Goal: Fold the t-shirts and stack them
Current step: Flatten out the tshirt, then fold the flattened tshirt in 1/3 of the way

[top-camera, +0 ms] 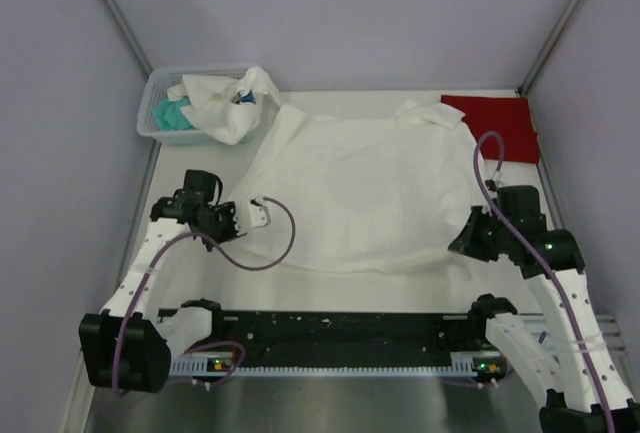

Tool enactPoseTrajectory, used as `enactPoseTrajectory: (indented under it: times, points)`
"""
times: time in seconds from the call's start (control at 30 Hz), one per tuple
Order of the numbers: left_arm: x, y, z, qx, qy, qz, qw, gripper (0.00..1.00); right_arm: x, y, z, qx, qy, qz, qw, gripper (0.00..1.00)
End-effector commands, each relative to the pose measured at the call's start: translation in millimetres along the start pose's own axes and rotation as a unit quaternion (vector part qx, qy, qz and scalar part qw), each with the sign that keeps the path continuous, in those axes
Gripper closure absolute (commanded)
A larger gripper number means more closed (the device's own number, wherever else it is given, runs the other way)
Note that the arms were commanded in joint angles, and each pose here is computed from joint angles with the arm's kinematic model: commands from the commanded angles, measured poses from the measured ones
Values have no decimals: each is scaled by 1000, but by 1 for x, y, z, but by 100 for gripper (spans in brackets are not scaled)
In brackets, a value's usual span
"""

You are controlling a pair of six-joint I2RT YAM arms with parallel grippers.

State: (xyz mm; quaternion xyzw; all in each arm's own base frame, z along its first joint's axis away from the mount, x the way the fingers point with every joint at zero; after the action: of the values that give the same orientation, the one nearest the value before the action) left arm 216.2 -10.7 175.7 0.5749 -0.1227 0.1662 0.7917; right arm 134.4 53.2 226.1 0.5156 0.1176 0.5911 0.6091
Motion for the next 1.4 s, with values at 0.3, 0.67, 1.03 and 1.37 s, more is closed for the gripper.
enactPoseTrajectory:
  times: [0.3, 0.67, 1.03, 1.37]
  points:
    - [-100, 5, -24, 52, 27, -207, 977, 100, -3, 26, -51, 105, -75, 33, 991, 100]
    - [-11, -13, -8, 40, 99, -61, 992, 100, 10, -19, 13, 1, -72, -7, 997, 100]
    - [83, -70, -11, 74, 161, 0, 984, 100, 2, -94, 129, -155, -65, -148, 975, 100]
    - [114, -97, -6, 87, 149, 4, 985, 100, -18, -129, 156, -154, -63, -181, 969, 100]
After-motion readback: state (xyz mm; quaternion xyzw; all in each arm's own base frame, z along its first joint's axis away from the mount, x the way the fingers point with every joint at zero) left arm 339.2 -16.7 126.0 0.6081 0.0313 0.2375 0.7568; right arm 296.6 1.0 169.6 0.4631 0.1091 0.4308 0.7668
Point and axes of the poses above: each gripper's point midway between its finger pads, its own y axis back along the fingers, its own x axis along the line the jaws close on, z = x × y, the point moved 6 cm from there along y, back along the fingers, and after that the axes turned 12 degrees about -y, right-handed, at the moved point
